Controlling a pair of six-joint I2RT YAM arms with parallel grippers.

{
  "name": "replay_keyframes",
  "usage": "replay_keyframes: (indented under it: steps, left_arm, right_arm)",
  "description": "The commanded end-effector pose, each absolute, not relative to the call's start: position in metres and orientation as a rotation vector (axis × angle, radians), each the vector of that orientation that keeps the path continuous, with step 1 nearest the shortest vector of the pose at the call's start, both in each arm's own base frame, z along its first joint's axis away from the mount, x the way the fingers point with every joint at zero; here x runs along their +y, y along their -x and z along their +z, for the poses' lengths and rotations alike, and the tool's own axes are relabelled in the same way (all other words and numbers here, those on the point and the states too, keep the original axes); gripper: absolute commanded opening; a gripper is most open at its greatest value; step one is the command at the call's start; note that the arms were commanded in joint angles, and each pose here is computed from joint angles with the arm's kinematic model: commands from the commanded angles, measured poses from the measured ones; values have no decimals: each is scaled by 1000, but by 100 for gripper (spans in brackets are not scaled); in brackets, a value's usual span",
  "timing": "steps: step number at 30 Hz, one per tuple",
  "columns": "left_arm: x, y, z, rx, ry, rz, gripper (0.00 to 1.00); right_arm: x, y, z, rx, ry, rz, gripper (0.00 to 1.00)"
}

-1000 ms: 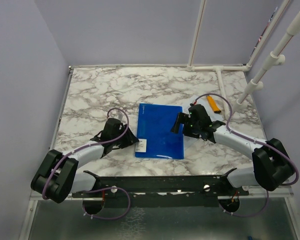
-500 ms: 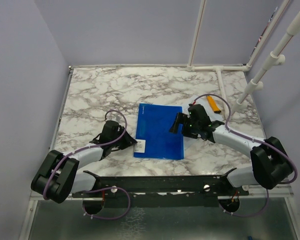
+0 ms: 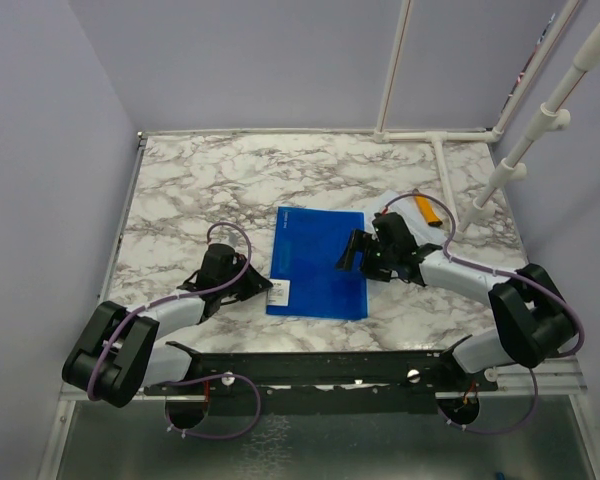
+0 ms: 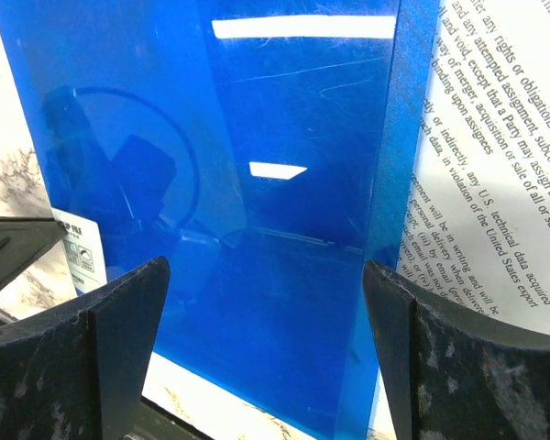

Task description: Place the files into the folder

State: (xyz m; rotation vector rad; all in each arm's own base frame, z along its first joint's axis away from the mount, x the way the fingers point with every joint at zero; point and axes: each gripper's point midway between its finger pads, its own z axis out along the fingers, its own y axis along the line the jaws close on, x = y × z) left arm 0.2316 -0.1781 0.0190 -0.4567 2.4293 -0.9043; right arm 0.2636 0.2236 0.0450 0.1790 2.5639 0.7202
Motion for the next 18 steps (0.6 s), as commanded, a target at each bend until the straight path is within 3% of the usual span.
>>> replay_keyframes:
  steps: [1, 7, 18]
  left_arm:
    - [-144, -187, -33, 2646, 540, -677, 6]
    - [-142, -186, -34, 2646, 545, -673, 0]
    - [-136, -186, -41, 2654, 559, -638, 0]
  right_arm:
    - [220, -258, 33, 2585, -211, 717, 90]
    - [214, -250, 22, 2601, -232, 704, 90]
    - [204, -235, 7, 2619, -267, 686, 90]
